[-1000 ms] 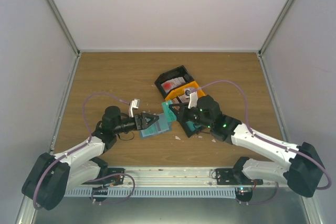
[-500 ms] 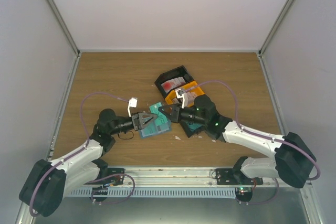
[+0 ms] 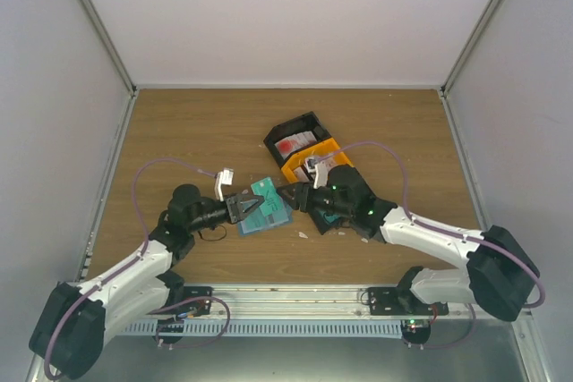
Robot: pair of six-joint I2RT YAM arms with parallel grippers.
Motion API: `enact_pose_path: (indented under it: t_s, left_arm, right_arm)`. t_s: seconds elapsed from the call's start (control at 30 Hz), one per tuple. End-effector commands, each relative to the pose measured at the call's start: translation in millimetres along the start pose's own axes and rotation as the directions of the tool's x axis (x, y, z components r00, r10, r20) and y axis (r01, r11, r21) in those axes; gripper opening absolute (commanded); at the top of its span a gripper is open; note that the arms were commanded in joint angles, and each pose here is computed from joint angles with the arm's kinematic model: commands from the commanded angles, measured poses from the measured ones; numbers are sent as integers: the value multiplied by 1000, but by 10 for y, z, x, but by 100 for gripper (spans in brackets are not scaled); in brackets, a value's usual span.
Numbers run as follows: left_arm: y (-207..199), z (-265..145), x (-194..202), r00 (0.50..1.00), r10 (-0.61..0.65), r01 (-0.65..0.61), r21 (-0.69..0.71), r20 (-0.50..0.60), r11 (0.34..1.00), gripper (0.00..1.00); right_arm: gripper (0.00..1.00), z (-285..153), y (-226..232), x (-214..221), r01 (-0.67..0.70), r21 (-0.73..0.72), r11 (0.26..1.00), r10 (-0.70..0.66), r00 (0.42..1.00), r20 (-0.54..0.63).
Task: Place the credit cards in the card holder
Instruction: Insert the credit card into the card holder.
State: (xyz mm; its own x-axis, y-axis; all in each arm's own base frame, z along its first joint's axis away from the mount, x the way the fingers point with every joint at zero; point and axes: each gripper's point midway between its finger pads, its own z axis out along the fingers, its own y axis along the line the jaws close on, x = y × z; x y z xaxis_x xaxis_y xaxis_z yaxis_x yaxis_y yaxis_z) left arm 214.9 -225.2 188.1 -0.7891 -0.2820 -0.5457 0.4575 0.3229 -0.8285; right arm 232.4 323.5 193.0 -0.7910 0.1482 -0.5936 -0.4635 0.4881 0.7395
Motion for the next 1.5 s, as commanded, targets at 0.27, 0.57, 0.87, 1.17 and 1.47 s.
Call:
enact_pose_path:
  t_s: [0.27, 0.57, 0.87, 1.17, 1.47]
  left_arm:
    - [973, -182, 158, 992, -120, 127, -414, 42, 901, 0]
    - [1179, -129, 269, 983, -184, 170, -416, 6, 893, 0]
    - [1251, -88, 384, 972, -235, 205, -391, -29, 897, 0]
    - [1241, -37, 352, 972, -233, 207, -368, -29, 907, 0]
    - [1407, -34, 448, 956, -290, 249, -418, -37, 874, 0]
  right_arm:
    - [50, 221, -1151, 434, 304, 576, 758, -150, 942, -299]
    - [50, 378, -1326, 711, 403, 621, 672, -136, 891, -432]
    - [45, 374, -1436, 927, 395, 629, 670, -71, 877, -475]
    - [45, 345, -1427, 914, 387, 637, 667, -70, 883, -464]
    - [45, 332, -1442, 959, 379, 636, 672, -55, 882, -468]
